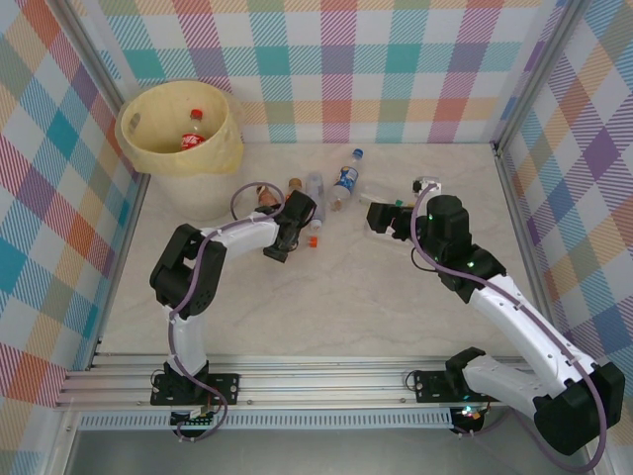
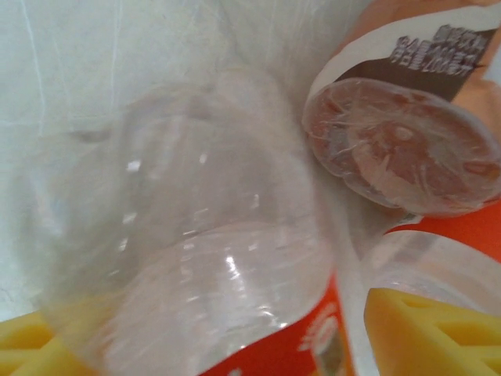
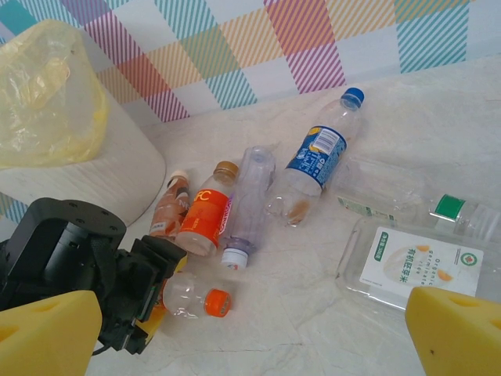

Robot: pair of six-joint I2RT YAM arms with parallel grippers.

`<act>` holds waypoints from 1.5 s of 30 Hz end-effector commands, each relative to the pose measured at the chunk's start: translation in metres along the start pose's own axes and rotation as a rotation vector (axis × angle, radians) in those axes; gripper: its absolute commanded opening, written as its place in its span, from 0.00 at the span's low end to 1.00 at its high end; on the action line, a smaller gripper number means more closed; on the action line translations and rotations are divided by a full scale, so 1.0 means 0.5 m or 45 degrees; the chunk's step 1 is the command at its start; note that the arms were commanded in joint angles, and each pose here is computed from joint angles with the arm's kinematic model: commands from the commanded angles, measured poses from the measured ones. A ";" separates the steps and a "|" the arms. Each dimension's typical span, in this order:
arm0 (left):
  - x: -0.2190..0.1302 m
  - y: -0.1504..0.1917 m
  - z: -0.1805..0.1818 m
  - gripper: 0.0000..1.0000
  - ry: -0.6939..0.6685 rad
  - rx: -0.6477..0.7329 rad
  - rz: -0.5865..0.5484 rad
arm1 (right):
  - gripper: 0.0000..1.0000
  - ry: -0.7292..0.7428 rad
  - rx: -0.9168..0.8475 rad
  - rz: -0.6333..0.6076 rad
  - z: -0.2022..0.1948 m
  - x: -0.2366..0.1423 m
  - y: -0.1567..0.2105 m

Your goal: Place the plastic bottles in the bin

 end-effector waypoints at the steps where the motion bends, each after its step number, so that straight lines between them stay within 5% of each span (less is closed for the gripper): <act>1: -0.025 -0.008 0.028 0.77 -0.051 0.131 -0.035 | 1.00 0.009 -0.013 0.014 -0.005 0.002 0.005; 9: -0.003 0.004 0.087 0.70 -0.090 0.261 -0.023 | 1.00 0.008 0.010 0.035 -0.002 0.012 0.007; 29: -0.020 0.002 0.059 0.47 0.083 0.750 -0.052 | 1.00 -0.113 0.034 0.062 0.019 0.020 0.017; 33: -0.031 -0.001 0.063 0.44 0.099 0.791 -0.056 | 1.00 -0.264 0.008 0.107 0.043 0.024 0.036; 45: -0.108 -0.024 0.041 0.42 0.227 0.922 -0.086 | 1.00 -0.291 0.084 0.315 0.050 0.096 0.077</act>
Point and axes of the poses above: each hand's point on the last joint's axis, 136 mm out from that joint toward the fingers, its own x axis out along the fingers, its own z axis along the line the jaws close on, y = z × x, the point moved 4 cm from there along -x, back along the fingers, and after that the axes turned 11 degrees about x, right-handed, at the moved point
